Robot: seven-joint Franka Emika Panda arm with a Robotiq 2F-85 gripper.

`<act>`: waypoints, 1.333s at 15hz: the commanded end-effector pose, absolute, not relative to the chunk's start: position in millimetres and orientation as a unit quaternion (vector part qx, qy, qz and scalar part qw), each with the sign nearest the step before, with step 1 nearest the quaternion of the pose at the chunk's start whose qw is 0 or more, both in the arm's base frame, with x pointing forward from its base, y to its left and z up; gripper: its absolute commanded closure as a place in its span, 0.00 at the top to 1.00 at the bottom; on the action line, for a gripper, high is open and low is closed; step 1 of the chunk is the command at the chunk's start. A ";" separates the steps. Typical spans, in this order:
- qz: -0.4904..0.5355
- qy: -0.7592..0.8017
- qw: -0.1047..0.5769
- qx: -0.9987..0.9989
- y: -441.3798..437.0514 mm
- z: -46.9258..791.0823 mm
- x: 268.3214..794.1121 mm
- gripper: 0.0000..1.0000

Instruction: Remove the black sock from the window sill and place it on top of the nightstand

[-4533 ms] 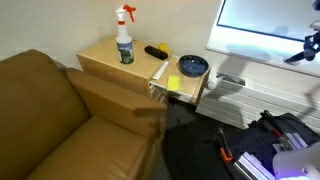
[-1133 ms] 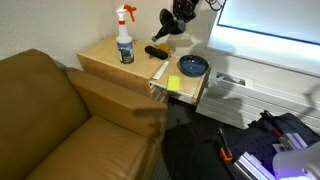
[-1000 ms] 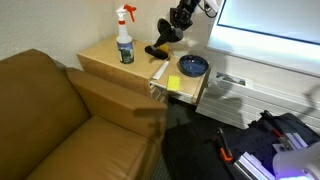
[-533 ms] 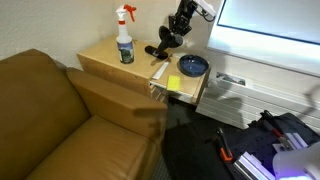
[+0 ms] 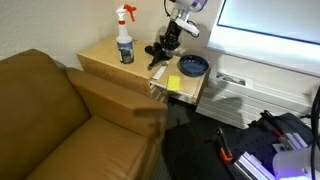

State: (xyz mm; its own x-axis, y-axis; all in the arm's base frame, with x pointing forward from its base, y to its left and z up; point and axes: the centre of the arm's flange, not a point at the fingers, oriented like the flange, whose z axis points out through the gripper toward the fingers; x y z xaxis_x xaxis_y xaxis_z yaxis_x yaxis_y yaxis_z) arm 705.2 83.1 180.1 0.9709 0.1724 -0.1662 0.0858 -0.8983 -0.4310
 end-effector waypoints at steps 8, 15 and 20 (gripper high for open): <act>0.071 -0.081 0.231 -0.967 101.4 162.6 734.8 0.04; 0.048 -0.100 0.219 -0.969 130.4 136.9 774.0 0.04; 0.047 -0.111 0.227 -0.966 145.2 121.8 777.6 0.22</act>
